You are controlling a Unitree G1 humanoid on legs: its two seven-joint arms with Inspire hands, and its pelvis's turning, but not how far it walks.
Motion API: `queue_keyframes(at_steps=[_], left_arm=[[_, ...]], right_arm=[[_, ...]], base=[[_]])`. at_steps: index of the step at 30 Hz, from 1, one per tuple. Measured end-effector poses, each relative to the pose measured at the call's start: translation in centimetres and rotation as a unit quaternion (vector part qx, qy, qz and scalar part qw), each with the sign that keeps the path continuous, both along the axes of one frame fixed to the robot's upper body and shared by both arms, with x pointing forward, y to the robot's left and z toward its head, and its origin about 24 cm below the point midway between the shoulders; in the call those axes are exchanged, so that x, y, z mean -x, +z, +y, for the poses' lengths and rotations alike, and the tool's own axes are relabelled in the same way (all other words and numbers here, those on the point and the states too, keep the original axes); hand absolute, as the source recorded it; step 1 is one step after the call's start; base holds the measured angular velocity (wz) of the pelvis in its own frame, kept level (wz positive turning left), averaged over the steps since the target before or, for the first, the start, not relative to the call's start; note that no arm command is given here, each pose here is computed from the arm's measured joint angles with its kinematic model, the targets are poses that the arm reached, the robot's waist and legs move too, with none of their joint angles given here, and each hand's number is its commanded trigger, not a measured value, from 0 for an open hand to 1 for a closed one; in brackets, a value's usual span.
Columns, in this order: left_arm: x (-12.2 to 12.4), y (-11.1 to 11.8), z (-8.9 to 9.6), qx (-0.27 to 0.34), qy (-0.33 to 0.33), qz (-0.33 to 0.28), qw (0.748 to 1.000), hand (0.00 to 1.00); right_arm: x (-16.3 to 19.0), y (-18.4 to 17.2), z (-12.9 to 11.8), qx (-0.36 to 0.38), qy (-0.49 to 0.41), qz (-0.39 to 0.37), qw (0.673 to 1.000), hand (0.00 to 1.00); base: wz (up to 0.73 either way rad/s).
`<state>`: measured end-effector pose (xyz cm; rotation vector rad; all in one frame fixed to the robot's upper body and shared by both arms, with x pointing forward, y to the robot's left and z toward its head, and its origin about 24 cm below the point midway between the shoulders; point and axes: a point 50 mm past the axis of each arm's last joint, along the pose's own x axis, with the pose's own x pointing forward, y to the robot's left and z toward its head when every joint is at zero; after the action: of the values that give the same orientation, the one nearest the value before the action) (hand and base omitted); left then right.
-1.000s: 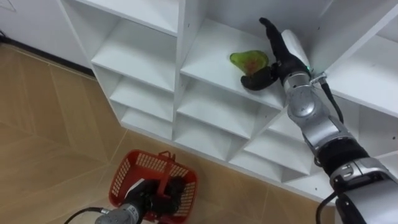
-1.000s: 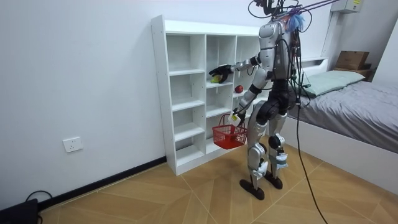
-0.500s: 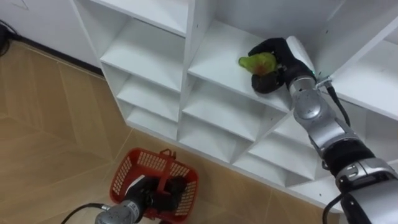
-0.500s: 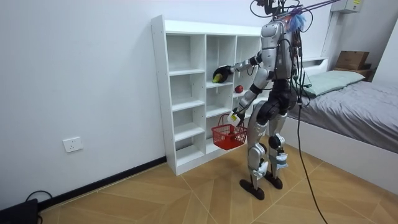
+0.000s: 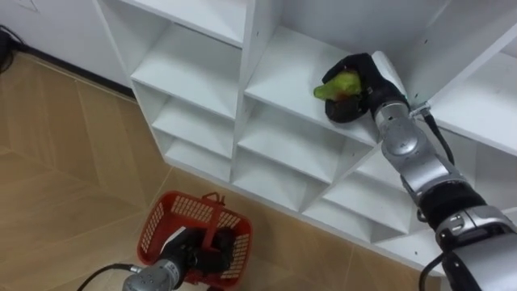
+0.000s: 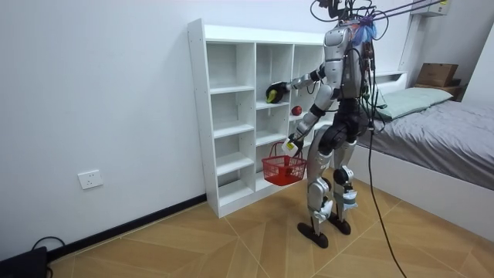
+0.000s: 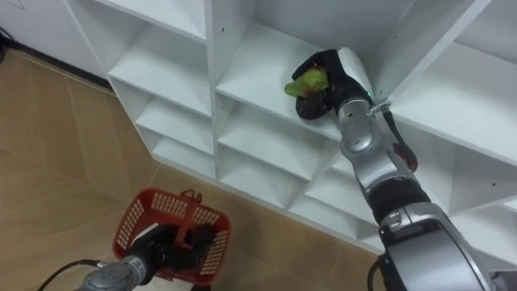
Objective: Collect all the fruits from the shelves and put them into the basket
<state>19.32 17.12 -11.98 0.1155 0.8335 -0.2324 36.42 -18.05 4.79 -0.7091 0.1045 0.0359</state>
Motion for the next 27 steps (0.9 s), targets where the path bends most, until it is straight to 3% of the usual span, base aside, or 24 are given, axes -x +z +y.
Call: queue_keyframes(at_steps=[13,21,27], left_arm=[[-0.4,0.4,-0.6,0.012,-0.020,-0.012,1.000,1.00],[-0.6,0.6,-1.2,0.023,-0.019,-0.020,0.999,1.00],[-0.1,0.4,-1.1,0.029,-0.005,-0.018,0.999,1.00]], right_arm=[[0.2,0.2,0.5,-0.003,0.016,-0.001,1.000,1.00],[2.4,-1.9,1.7,-0.045,0.058,0.034,0.997,1.00],[4.7,-2.1,2.8,-0.066,0.098,0.020,0.993,1.00]], base=[[0.00],[-0.09],[-0.07]])
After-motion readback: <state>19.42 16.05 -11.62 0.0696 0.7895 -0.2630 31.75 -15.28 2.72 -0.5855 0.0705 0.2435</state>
